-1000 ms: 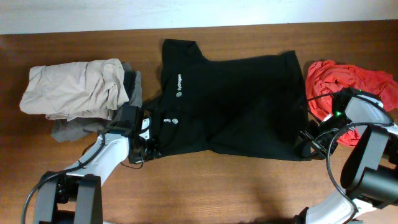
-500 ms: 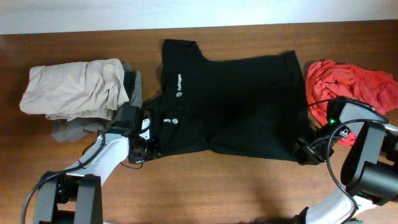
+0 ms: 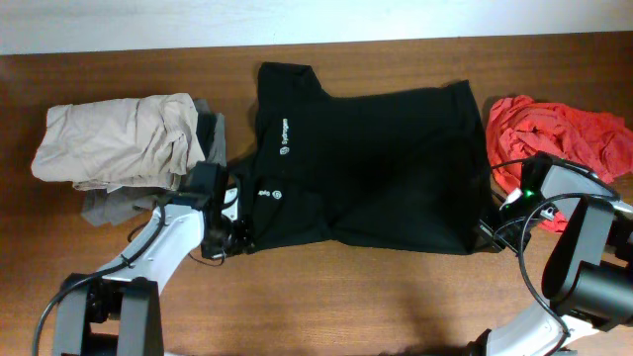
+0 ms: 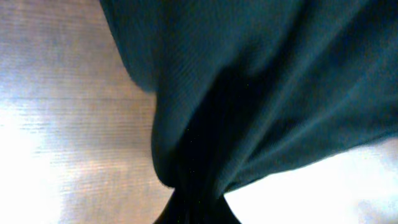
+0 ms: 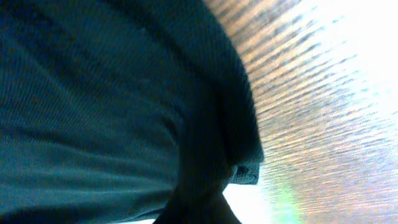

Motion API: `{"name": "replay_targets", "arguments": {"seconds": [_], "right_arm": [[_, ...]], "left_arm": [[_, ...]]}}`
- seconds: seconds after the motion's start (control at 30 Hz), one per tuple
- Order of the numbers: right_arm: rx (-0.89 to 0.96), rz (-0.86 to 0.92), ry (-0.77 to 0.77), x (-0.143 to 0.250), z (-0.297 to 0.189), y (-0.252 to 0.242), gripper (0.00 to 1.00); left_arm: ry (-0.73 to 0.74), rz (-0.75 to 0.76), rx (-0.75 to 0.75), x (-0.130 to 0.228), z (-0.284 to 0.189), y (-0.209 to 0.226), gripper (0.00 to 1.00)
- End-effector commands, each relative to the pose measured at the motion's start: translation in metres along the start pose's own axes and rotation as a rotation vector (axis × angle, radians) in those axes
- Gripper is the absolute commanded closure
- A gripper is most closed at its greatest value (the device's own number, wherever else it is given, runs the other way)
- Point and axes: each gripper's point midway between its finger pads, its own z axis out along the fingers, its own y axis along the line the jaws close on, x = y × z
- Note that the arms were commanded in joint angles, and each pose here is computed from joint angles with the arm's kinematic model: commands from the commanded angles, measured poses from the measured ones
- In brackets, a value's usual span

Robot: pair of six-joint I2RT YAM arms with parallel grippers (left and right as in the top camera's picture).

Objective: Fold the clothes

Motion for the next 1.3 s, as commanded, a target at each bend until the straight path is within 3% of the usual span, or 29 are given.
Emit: {"name": "replay_targets", "arguments": {"seconds": [0.0, 0.17, 0.53, 0.83, 1.03, 1.27], "right_arm": [[0.017, -0.065, -0.025, 0.009, -0.023, -0.001, 0.96], [0.022, -0.074, -0.019, 0.035, -0.044, -0.004, 0.96], [-0.026, -0.113, -0.188, 0.055, -0.09, 0.002, 0.96], [-0.049, -0.11, -0.258, 0.03, -0.115, 0.018, 0.96], [-0.04, -0.105, -0.227, 0.008, -0.102, 0.021, 0.96], [-0.151, -0.129, -0.229, -0.019, -0.088, 0.045, 0.96]], "left_arm": [[0.005, 0.056, -0.011, -0.006, -0.021, -0.006, 0.99], [-0.02, 0.08, -0.033, -0.006, -0.053, -0.01, 0.99], [-0.173, 0.103, -0.11, -0.007, -0.113, -0.007, 0.99], [-0.319, 0.146, -0.138, -0.04, -0.122, -0.008, 1.0], [-0.423, 0.217, -0.109, -0.067, -0.128, -0.021, 1.0], [-0.418, 0.31, -0.074, -0.086, -0.109, -0.031, 1.0]]}}
